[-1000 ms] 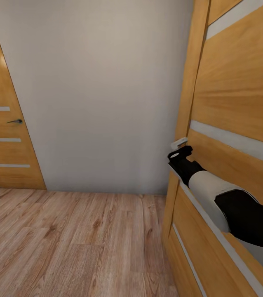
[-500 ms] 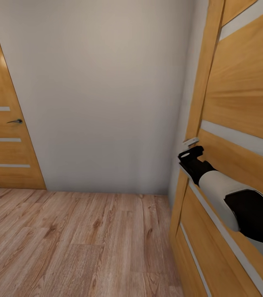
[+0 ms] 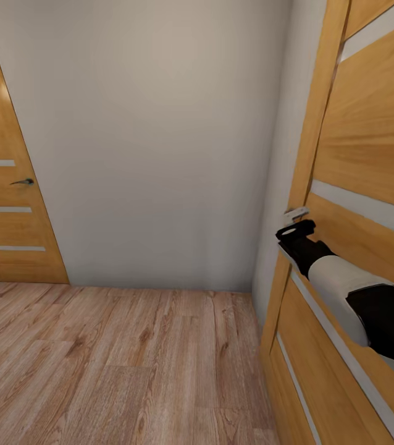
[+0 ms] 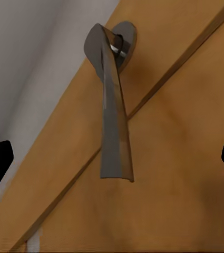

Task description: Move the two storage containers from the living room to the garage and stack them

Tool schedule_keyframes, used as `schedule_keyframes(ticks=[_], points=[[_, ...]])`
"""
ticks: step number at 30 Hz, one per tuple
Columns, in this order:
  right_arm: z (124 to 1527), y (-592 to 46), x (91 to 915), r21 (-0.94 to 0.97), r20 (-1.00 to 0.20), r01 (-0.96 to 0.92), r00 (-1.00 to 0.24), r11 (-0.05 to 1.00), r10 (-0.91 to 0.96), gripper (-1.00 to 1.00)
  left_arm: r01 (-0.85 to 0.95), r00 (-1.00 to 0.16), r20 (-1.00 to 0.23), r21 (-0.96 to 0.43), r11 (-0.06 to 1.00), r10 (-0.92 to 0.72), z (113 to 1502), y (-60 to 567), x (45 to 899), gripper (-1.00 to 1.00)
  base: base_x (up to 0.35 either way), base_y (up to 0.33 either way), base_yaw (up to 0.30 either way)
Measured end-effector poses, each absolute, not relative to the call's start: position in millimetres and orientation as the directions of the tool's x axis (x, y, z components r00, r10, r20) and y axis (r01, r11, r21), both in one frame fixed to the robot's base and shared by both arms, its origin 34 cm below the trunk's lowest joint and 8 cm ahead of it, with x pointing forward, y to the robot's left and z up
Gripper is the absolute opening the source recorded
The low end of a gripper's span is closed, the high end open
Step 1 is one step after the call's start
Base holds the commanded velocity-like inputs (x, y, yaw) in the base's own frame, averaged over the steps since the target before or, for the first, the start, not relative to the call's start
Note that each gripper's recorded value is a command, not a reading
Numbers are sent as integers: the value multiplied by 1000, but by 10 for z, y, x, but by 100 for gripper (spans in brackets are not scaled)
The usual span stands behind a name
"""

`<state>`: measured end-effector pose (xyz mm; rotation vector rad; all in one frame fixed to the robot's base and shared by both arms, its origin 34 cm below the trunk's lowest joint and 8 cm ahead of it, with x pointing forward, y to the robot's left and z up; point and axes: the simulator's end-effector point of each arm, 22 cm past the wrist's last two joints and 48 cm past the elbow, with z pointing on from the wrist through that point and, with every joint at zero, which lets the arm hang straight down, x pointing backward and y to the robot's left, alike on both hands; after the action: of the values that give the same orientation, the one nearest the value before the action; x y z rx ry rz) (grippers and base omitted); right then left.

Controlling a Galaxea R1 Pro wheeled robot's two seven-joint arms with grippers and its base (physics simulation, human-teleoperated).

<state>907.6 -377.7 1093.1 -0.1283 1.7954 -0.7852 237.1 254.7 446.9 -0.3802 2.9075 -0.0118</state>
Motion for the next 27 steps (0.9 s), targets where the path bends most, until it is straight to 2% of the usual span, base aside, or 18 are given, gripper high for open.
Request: schedule_keyframes(ticks=[23,27], points=[[10876,-3750,9073,-531,-825,282,-386,799,-412,100,-253,-945,-205,-35,967,-255,4469,2548,2372,100,0,0,0],[10820,-3246,9119,-525,-823,226,-381,821,-421,100,-253,-945,-206,-35,967,-255,4469,2548,2375,100,0,0,0]])
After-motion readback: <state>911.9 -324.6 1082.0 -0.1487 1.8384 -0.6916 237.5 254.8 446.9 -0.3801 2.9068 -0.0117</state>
